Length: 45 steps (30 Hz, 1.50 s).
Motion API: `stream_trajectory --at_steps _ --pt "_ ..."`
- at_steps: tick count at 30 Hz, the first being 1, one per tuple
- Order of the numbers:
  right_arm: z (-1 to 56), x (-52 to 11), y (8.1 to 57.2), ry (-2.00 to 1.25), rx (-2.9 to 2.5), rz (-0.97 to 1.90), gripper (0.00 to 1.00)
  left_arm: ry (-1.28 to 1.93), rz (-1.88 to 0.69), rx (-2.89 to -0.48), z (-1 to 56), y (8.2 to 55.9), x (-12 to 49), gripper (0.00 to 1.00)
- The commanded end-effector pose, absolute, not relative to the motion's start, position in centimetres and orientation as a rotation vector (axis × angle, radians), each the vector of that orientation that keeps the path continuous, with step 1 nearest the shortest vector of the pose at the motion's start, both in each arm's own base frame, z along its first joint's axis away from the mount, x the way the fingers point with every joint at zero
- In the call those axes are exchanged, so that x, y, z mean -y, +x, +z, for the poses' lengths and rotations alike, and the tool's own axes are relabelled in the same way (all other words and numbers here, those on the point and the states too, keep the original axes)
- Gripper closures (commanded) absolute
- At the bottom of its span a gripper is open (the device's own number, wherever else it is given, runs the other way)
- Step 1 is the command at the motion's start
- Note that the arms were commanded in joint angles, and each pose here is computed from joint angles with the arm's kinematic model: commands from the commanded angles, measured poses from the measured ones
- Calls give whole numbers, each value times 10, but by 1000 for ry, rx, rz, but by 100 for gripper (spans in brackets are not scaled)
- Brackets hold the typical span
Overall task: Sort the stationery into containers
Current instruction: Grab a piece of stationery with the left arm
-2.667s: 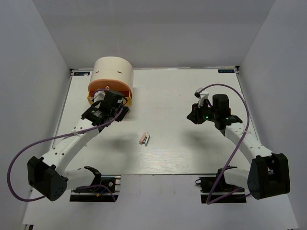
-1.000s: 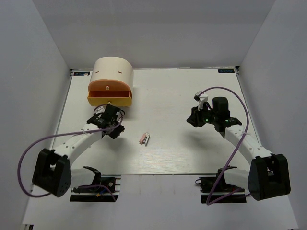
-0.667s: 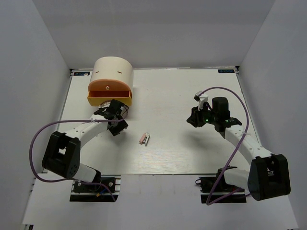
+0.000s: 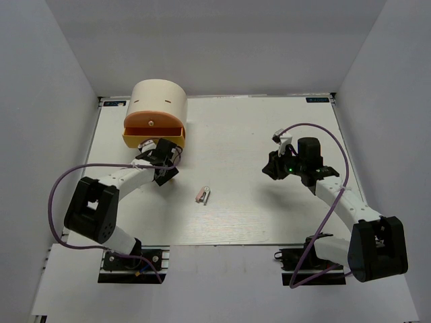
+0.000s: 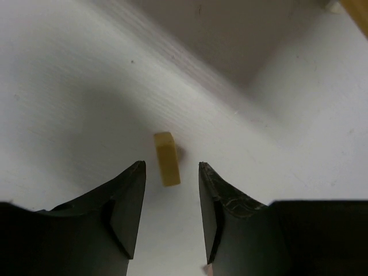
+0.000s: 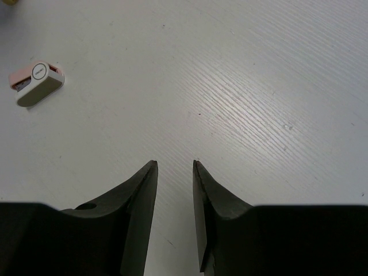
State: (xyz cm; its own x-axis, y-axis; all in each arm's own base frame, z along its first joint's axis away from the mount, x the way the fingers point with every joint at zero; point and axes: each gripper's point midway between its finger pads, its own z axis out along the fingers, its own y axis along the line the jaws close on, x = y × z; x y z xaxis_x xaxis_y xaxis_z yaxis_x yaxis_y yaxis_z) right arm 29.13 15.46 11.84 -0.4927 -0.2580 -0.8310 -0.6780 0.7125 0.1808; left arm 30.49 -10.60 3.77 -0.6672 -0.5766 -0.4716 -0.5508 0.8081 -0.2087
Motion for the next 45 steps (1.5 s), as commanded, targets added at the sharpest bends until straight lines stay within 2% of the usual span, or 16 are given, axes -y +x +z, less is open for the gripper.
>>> stream_trajectory --at_steps 1,8,14,18,23,33,39,45 --pt "131 -155 301 -718 -2021 609 63 -848 -67 -2427 41 320 106 48" --pt "130 -155 301 -718 -2025 607 63 -837 -45 -2466 28 310 104 66" --pt "126 -155 300 -718 -2034 610 62 -836 -63 -2463 28 300 101 71" --pt "126 -155 301 -719 -2032 609 62 -833 -104 -2439 34 300 103 55" --pt "126 -154 300 -719 -2030 606 62 -830 -159 -2400 43 291 106 50" --pt "123 -155 298 -725 -2033 610 62 -882 -286 -2349 42 272 106 48" --pt "123 -155 297 -733 -2029 609 62 -771 -357 -2340 40 288 119 46" --pt "122 -152 296 -730 -2034 596 62 -704 -300 -2357 36 304 120 44"
